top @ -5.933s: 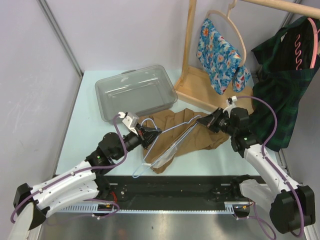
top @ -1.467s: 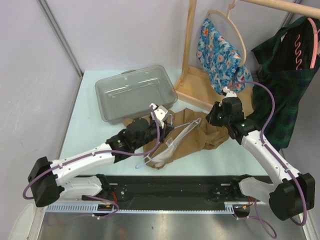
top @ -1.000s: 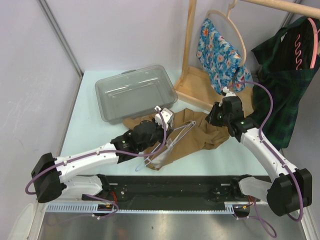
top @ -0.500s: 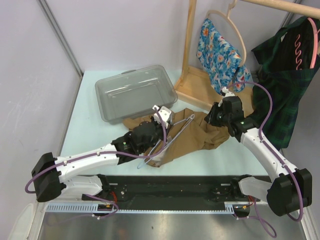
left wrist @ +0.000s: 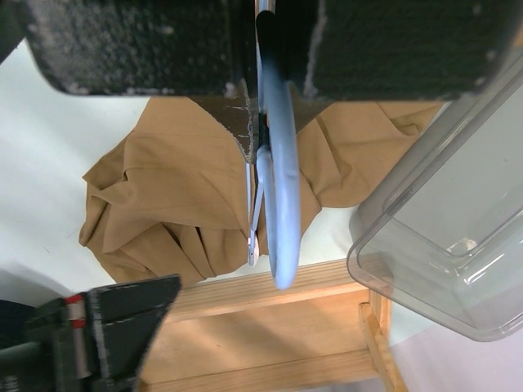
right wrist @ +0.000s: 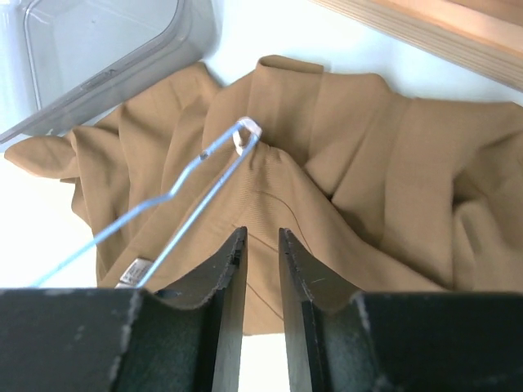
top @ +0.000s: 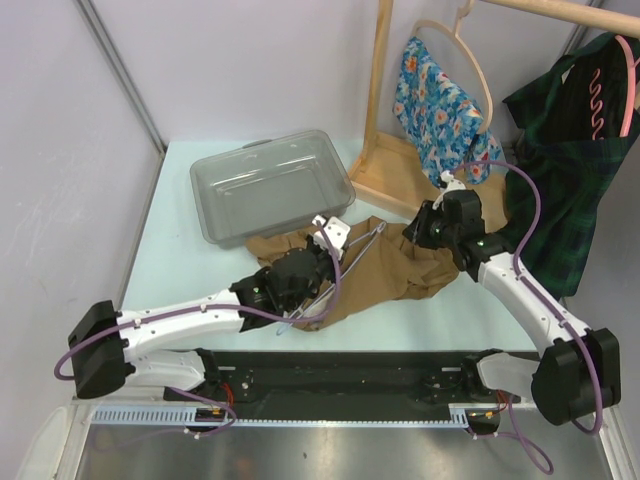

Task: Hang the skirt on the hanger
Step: Place skirt on hanger

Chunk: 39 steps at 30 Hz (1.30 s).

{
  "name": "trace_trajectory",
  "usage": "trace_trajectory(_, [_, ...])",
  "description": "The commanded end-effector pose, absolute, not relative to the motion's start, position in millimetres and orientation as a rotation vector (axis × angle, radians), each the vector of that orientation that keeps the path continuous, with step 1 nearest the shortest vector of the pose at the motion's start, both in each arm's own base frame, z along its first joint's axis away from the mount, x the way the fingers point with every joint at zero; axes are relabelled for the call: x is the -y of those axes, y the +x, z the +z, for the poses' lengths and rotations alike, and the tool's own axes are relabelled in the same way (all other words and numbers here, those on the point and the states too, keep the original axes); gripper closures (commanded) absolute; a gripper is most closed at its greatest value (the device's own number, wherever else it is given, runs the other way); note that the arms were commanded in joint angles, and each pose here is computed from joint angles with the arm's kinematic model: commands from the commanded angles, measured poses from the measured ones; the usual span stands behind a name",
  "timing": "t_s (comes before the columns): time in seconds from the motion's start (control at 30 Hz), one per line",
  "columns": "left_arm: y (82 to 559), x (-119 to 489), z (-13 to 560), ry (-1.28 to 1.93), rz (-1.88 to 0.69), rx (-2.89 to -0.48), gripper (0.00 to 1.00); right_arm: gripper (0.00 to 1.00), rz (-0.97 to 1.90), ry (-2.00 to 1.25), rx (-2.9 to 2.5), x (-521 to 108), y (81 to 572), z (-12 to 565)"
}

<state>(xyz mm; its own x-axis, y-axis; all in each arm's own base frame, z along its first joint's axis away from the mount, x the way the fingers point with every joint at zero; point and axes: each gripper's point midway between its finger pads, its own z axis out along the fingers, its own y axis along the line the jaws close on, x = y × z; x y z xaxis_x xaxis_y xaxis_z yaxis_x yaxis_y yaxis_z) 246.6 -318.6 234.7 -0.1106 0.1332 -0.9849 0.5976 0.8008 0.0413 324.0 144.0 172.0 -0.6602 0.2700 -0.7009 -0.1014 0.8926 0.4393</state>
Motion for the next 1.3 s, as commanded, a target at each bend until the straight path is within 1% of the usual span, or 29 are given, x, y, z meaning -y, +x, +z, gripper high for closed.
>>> trace_trajectory(0.0, [240.6, 319.5, 277.8, 0.542, -0.505, -1.566, 1.0, 0.73, 0.637, 0.082, -2.155, -156.4, 343.8, 178.2])
trace_trajectory(0.13, [227.8, 320.6, 304.2, 0.521, -0.621, -1.532, 1.0, 0.72, 0.647, 0.085, -2.151, -157.3, 348.0, 176.7])
trace_trajectory(0.23, [224.5, 319.6, 307.5, 0.495, -0.661, -1.521, 1.0, 0.7, 0.646, 0.087, -2.14, -155.5, 348.5, 179.7])
trace_trajectory(0.43, [226.5, 324.5, 287.8, 0.51, -0.645, -1.572, 1.0, 0.68, 0.648, 0.083, -2.135, -154.3, 346.0, 182.8])
trace_trajectory(0.5, [234.9, 314.5, 280.1, 0.469, -0.568, -1.612, 1.0, 0.68, 0.658, 0.063, -2.141, -156.8, 344.4, 182.0])
trace_trajectory(0.6, [246.4, 289.0, 269.8, 0.369, -0.436, -1.671, 1.0, 0.67, 0.657, -0.004, -2.154, -163.4, 340.5, 178.0])
trace_trajectory(0.73, [246.3, 262.2, 274.9, 0.246, -0.408, -1.668, 1.0, 0.68, 0.638, -0.098, -2.15, -178.8, 338.5, 175.3])
trace_trajectory(0.9, [247.8, 255.4, 273.5, 0.162, -0.412, -1.685, 1.0, 0.67, 0.605, -0.257, -2.088, -197.3, 354.2, 184.4])
trace_trajectory(0.97, [249.1, 255.0, 272.2, 0.14, -0.409, -1.691, 1.0, 0.64, 0.604, -0.327, -2.093, -205.8, 361.8, 175.7])
trace_trajectory(1.0, [249.3, 254.6, 272.8, 0.131, -0.409, -1.694, 1.0, 0.63, 0.585, -0.384, -2.064, -208.6, 369.2, 181.5])
trace_trajectory(1.07, [251.3, 251.4, 272.2, 0.103, -0.39, -1.701, 1.0, 0.62, 0.591, -0.464, -2.085, -216.2, 376.5, 168.6])
trace_trajectory(1.1, [251.4, 250.5, 272.2, 0.101, -0.383, -1.706, 1.0, 0.62, 0.58, -0.514, -2.062, -219.0, 383.1, 171.1])
trace_trajectory(1.2, [252.6, 247.5, 271.6, 0.081, -0.366, -1.714, 1.0, 0.63, 0.665, -0.636, -2.019, -233.6, 386.2, 167.8])
trace_trajectory(1.27, [253.6, 244.9, 271.9, 0.065, -0.354, -1.715, 1.0, 0.66, 0.706, -0.739, -1.981, -241.6, 384.6, 170.8])
